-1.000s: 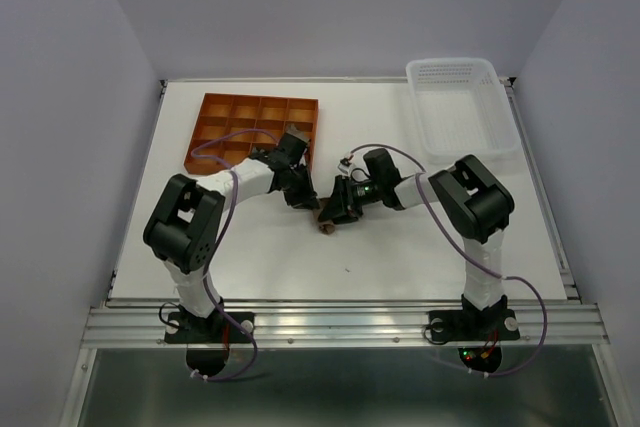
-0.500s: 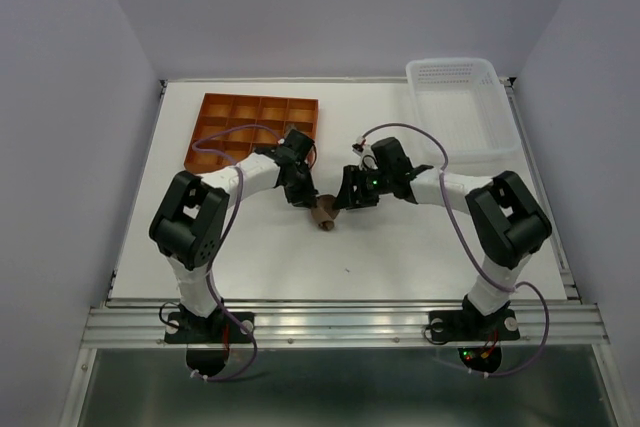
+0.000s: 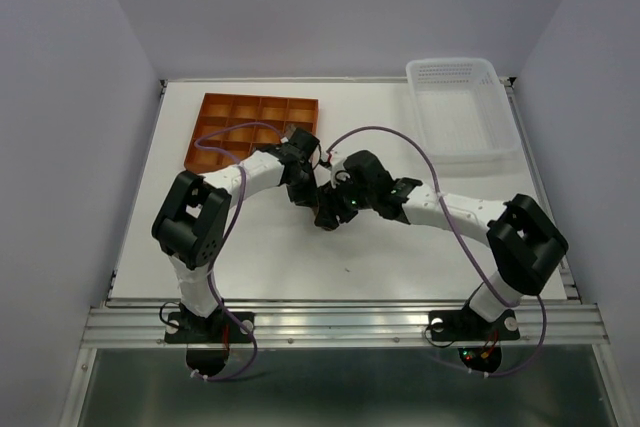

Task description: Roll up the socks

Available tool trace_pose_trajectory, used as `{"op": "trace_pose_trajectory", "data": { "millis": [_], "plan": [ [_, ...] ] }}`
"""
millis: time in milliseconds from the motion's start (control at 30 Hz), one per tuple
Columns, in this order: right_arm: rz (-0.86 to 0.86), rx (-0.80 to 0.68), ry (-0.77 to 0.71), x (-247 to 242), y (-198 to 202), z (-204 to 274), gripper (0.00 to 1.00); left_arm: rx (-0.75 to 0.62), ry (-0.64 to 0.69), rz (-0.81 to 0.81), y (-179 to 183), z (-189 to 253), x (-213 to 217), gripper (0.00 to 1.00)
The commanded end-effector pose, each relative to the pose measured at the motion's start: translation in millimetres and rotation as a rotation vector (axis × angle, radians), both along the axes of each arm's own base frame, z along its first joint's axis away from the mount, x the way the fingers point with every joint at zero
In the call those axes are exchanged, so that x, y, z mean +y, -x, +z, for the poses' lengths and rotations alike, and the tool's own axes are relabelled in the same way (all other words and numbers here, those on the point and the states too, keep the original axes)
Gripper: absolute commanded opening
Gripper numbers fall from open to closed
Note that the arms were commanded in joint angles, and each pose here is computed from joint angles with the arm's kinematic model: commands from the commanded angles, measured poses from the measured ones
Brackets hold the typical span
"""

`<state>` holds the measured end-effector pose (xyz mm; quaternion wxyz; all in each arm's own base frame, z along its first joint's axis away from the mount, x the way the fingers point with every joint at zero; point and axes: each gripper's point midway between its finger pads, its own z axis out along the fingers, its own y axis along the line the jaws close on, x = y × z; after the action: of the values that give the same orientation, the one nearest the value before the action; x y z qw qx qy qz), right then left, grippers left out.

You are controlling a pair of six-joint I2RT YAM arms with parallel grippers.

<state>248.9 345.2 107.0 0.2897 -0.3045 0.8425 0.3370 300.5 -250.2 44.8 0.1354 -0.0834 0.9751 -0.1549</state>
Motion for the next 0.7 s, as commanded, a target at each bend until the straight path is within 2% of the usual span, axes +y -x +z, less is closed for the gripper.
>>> {"op": "trace_pose_trajectory", "data": {
  "millis": [0, 300, 500, 667],
  "plan": [
    [-0.008, -0.075, 0.003, 15, -18, 4, 0.59, -0.006, 0.006, 0.006, -3, 9, -6, 0.24],
    [-0.032, -0.104, 0.038, 25, -30, -15, 0.58, -0.005, 0.018, 0.01, -3, 10, -9, 0.25],
    [-0.037, -0.114, 0.072, 27, -29, -25, 0.58, -0.003, 0.026, 0.006, -4, 10, -11, 0.29],
    [-0.13, -0.141, 0.162, 12, -45, -43, 0.58, -0.012, 0.059, -0.011, -4, 18, -16, 0.34]
  ]
}}
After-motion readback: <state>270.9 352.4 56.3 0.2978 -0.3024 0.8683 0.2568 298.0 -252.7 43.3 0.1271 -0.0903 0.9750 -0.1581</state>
